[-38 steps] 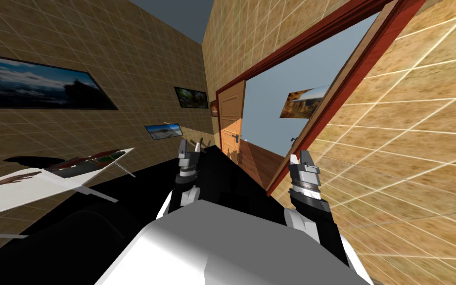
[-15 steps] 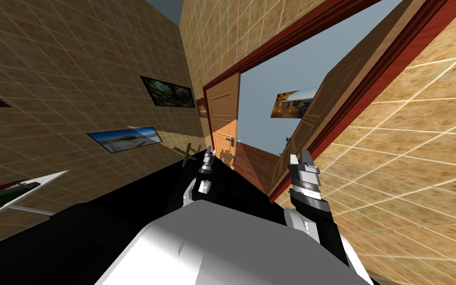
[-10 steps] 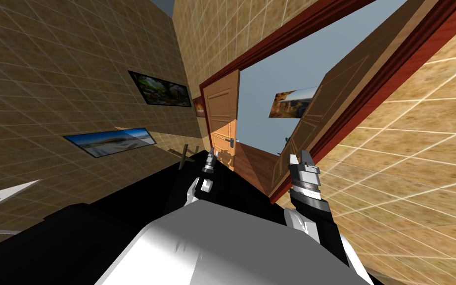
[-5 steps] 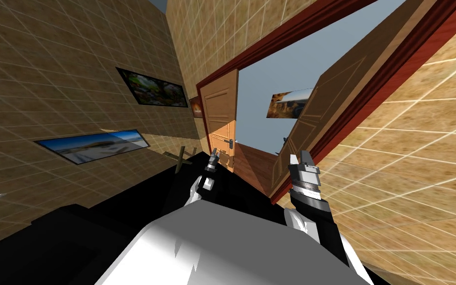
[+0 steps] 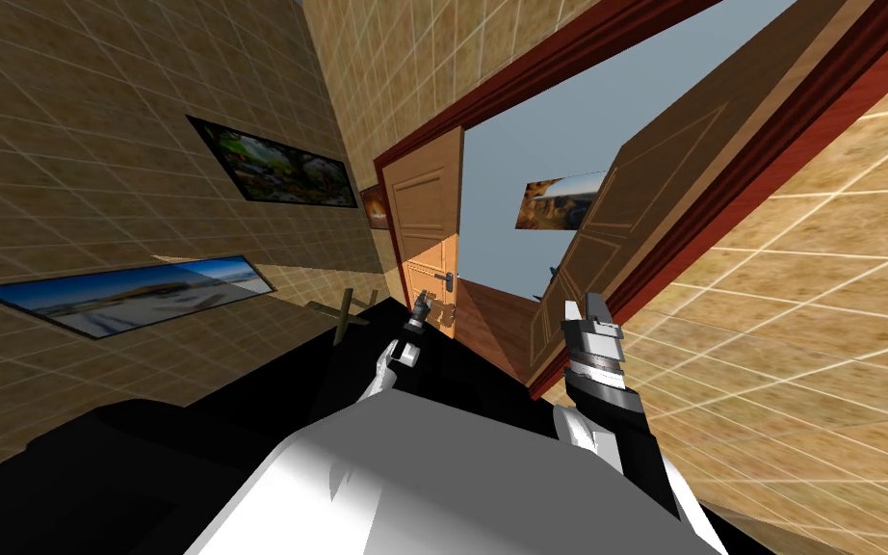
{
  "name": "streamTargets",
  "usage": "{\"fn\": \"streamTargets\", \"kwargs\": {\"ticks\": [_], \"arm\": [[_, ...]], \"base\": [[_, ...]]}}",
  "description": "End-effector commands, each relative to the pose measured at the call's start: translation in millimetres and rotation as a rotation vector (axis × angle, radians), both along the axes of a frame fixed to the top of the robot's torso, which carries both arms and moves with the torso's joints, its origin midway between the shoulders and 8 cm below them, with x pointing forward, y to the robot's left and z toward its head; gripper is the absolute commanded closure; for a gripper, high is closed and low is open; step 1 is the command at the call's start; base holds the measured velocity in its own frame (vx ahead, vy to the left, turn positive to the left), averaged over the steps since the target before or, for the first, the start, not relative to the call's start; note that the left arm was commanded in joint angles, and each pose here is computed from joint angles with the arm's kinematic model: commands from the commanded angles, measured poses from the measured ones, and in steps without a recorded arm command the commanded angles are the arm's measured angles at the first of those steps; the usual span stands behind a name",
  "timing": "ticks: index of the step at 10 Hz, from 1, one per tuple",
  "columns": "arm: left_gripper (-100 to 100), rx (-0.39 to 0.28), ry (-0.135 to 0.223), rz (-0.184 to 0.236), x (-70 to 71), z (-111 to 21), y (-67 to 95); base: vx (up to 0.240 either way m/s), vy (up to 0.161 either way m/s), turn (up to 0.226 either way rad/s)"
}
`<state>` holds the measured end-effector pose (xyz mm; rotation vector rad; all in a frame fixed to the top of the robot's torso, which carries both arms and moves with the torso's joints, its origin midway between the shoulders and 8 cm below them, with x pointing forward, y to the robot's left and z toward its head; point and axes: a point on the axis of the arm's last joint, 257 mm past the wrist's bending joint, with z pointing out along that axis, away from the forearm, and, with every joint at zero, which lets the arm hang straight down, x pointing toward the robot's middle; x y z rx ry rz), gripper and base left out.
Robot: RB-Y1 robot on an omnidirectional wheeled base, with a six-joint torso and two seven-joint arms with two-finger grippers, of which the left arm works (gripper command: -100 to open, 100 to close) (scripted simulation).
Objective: Push the door open
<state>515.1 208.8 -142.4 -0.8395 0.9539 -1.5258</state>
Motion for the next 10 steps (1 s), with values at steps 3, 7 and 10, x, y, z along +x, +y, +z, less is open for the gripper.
{"fn": "streamTargets", "kwargs": {"ticks": [3,7,10], "arm": [[-100,0.005,0.059,-0.017,17.0,-23.9,-6.1],[-100,0.013,0.120,-0.031,34.8,-47.2,-10.5],[-100,0.020,0.165,-0.038,46.6,-64.1,-12.5]], "base": [[0.074,0.082,-0.096],[0.072,0.087,-0.088],[0.078,0.101,-0.088]]}}
